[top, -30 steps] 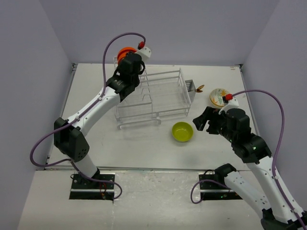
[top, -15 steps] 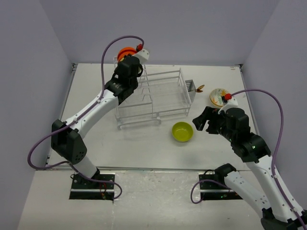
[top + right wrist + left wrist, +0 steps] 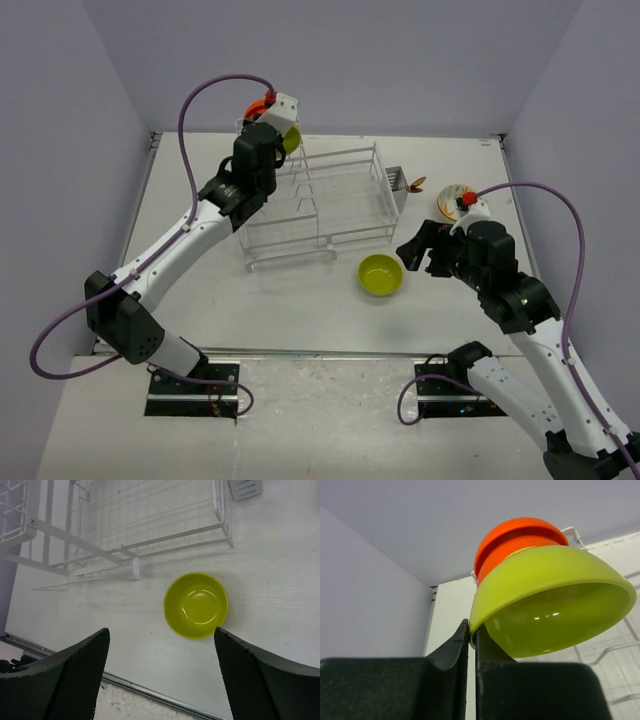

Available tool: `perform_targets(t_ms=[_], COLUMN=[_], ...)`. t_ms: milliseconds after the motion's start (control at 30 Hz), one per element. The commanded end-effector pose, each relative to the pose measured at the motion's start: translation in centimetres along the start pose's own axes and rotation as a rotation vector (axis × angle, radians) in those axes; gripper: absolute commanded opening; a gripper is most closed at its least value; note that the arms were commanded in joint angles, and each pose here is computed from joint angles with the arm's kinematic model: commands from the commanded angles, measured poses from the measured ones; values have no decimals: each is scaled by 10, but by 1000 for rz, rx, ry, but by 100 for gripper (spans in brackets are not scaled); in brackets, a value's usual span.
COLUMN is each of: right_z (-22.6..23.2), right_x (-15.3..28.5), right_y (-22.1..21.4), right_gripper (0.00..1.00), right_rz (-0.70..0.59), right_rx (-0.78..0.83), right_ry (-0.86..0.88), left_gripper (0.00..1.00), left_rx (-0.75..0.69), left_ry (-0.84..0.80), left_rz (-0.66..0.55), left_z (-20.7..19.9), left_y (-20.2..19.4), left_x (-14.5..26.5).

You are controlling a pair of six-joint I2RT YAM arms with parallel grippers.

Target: Unload the bowls from the dish rack

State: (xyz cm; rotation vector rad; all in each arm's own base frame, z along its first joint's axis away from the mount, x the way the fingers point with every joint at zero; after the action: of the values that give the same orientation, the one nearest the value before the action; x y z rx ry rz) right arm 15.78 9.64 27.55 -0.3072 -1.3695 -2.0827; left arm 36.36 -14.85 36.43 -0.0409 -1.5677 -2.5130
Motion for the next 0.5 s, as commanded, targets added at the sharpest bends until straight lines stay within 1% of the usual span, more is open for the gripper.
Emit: perform_targets(t_ms=[0, 33, 67, 100, 133, 167, 200, 233, 267, 300, 333, 367, 400, 467], right_z=[16, 21, 27, 34, 42, 47, 54, 56, 71, 76, 77, 85, 94, 103], right_x=[2, 2, 3, 5, 5, 6, 4, 1, 8, -6, -10, -13, -20, -22], right_y=[13, 19, 22, 25, 33, 38, 46, 51, 62, 64, 68, 69, 78, 92], right_gripper=[86, 86, 86, 86, 86, 86, 86, 86, 86, 86, 86, 86, 86, 86], right_rz=[-55, -79, -92, -95, -129, -141, -145, -152, -169, -135, -136, -129, -130, -171], right_rx=[15, 17, 20, 20, 25, 23, 27, 30, 62, 79, 96, 128, 137, 167], right_ry=[111, 149, 188, 243, 289, 312, 326, 299, 318, 278, 218, 216, 206, 194], left_gripper=[0, 0, 0, 0, 0, 0, 0, 0, 0, 0, 0, 0, 0, 0], left_rx=[159, 179, 240, 267, 342, 367, 407, 462, 488, 498, 518, 557, 565, 587], left_ry=[-83, -112, -164, -200, -235, -295, -313, -326, -381, -411, -440, -492, -528, -581], left_rz=[-38, -32, -31, -19, -10, -5, -10, 40, 38, 61, 64, 70, 72, 76], left_z=[-1, -3, -9, -10, -14, -19, -18, -20, -22, -25, -27, -32, -38, -46], left_y=[16, 18, 21, 27, 32, 36, 45, 43, 51, 50, 53, 56, 58, 62], left_x=[15, 17, 21, 28, 32, 37, 43, 48, 53, 56, 60, 66, 71, 79])
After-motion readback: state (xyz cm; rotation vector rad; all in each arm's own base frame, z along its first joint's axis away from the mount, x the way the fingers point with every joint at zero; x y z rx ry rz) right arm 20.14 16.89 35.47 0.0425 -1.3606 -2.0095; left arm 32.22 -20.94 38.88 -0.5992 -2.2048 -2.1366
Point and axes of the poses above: each gripper's point midway between its finger pads, its own x axis back along the fingers, its own z axis along the line the jaws close on, y = z × x, the point moved 7 cm from there along x, back along the fingers, and after that the axes turned 1 degree about x, right-handed, at the moved point
